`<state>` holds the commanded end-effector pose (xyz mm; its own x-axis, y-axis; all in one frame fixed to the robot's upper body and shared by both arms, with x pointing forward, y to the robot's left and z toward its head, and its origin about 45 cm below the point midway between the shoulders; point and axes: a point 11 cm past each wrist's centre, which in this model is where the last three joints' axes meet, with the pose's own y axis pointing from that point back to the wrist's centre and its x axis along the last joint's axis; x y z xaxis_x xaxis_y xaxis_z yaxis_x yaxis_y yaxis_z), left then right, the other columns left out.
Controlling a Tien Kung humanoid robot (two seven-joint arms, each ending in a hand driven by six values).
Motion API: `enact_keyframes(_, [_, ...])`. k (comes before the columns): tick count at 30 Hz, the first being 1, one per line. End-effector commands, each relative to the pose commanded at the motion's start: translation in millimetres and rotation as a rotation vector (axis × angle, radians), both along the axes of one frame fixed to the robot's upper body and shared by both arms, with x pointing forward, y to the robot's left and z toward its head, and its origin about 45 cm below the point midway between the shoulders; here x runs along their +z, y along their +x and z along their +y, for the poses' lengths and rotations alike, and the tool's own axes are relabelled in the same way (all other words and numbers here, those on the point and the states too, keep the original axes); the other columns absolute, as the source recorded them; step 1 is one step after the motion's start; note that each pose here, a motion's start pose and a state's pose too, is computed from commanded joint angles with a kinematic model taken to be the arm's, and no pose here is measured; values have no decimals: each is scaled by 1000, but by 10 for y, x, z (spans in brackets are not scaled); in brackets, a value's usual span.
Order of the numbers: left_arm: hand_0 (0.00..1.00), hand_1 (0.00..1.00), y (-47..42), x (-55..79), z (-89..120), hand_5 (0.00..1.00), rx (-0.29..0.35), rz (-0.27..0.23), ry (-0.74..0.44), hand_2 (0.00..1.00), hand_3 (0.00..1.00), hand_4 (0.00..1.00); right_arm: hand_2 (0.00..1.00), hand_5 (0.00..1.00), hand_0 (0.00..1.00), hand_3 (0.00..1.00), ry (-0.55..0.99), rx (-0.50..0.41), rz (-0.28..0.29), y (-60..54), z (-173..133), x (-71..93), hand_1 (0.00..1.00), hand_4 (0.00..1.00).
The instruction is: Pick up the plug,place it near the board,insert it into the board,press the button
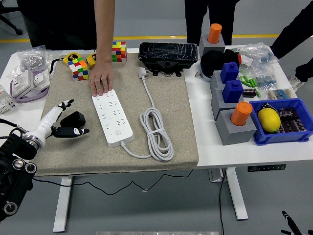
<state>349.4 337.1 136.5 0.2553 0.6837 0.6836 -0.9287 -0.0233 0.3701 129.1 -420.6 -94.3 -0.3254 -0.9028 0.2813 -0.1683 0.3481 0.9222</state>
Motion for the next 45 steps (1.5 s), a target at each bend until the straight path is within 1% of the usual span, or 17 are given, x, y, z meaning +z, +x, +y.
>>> enact_keyframes(1, [998,998,0,-4,0,184,0,0,3,996,987,998,712,944,781,734,0,0,0,1,-1,0,731,998])
enact_keyframes(2, [946,930,3,-11,3,175,2,-3,11,881,910,998,712,944,781,733,0,0,0,-1,-2,0,730,998])
enact_keyframes(7, [946,930,17,-21,20,175,12,-19,25,881,910,998,712,944,781,733,-1,1,2,-9,-4,-1,730,998])
enact_keyframes(8, [774,766,19,-19,23,162,13,-22,29,714,787,998,712,945,781,733,-1,1,2,-10,-4,-1,731,998])
enact_keyframes(14, [774,766,41,-9,35,162,14,-28,51,714,787,998,712,945,781,733,-2,3,2,-4,-8,2,731,998])
enact_keyframes(15, [662,660,45,-8,36,149,14,-28,58,616,709,998,712,945,779,733,-2,3,2,-1,-10,3,731,998])
enact_keyframes(20, [662,660,54,-23,50,149,20,-32,72,616,709,998,712,945,779,733,-3,2,0,8,-15,8,731,998])
enact_keyframes(21, [614,631,55,-30,54,129,22,-33,77,579,690,998,712,944,781,734,-3,1,0,7,-17,8,731,998])
enact_keyframes(26, [614,631,57,-61,76,129,31,-32,92,579,690,998,712,944,781,734,-3,1,1,4,-19,8,731,998])
enact_keyframes(27, [510,573,55,-69,83,109,33,-31,97,519,600,998,712,945,781,734,-3,0,0,4,-19,8,731,998])
enact_keyframes(31, [510,573,55,-78,107,109,43,-39,126,519,600,998,712,945,781,734,-3,0,-1,7,-18,8,731,998])
enact_keyframes(32, [464,526,58,-75,116,80,47,-46,135,515,552,991,712,944,781,733,-3,1,-1,7,-17,8,731,998])
enact_keyframes(37, [464,526,69,-59,134,80,64,-72,142,515,552,991,712,944,781,733,-3,0,-2,10,-19,9,731,998])
enact_keyframes(38, [417,507,70,-59,140,110,68,-76,141,528,553,927,712,944,780,734,-3,0,-2,12,-19,10,731,998])
enact_keyframes(43, [417,507,74,-49,146,110,75,-90,147,528,553,927,712,944,780,734,-3,-1,-2,9,-23,10,731,998])
enact_keyframes(44, [402,503,74,-50,146,128,76,-90,146,528,550,876,712,943,780,734,-3,-1,-2,9,-22,10,731,998])
enact_keyframes(45, [402,503,75,-53,146,128,77,-89,145,528,550,876,712,943,780,734,-3,0,-2,9,-22,10,731,998])
